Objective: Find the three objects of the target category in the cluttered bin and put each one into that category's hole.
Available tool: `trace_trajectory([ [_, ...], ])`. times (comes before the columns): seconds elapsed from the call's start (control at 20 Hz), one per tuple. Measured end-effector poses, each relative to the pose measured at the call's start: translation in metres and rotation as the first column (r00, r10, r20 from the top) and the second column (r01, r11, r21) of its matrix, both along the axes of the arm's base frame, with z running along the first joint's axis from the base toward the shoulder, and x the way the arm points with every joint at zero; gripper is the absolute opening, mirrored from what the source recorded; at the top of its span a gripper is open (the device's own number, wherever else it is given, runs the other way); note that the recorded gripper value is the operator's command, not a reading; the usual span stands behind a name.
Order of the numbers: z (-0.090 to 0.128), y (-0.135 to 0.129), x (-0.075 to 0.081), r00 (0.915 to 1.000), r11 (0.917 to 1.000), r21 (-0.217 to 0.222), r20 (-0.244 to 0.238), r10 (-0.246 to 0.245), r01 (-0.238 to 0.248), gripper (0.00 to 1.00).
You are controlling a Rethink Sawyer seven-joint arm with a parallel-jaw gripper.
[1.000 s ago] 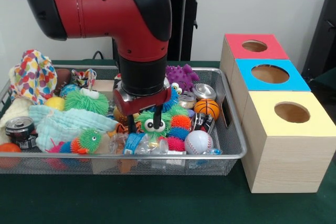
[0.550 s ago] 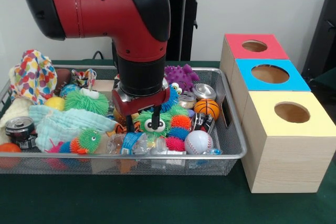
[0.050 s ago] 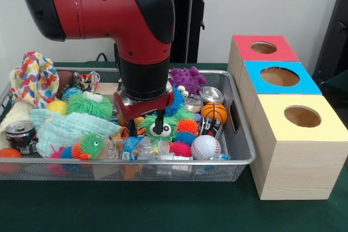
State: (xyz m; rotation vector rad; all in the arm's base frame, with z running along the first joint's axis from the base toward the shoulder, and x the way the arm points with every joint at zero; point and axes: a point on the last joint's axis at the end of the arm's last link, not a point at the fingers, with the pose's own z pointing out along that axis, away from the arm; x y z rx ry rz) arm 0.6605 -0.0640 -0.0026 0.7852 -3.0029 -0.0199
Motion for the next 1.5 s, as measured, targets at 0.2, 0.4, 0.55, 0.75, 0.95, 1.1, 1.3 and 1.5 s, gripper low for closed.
trace_trajectory([
  [0.2, 0.000, -0.003, 0.000, 1.0000, 1.0000, -0.005, -0.001, -0.004, 0.004, 1.00],
  [0.4, -0.001, -0.008, -0.001, 1.0000, 0.9999, -0.012, -0.001, -0.008, 0.008, 1.00],
  [0.55, -0.001, -0.011, -0.001, 0.9999, 0.9998, -0.018, -0.003, -0.012, 0.012, 1.00],
  [0.75, -0.003, -0.017, -0.003, 0.9998, 0.9993, -0.033, -0.008, -0.017, 0.017, 1.00],
  [0.95, -0.003, -0.024, -0.005, 0.9997, 0.9984, -0.052, -0.013, -0.022, 0.022, 1.00],
  [1.1, -0.003, -0.026, -0.005, 0.9996, 0.9980, -0.059, -0.013, -0.024, 0.024, 1.00],
  [1.3, -0.002, -0.029, -0.004, 0.9996, 0.9974, -0.067, -0.011, -0.027, 0.026, 1.00],
  [1.5, -0.002, -0.030, -0.003, 0.9994, 0.9969, -0.073, -0.018, -0.029, 0.027, 1.00],
])
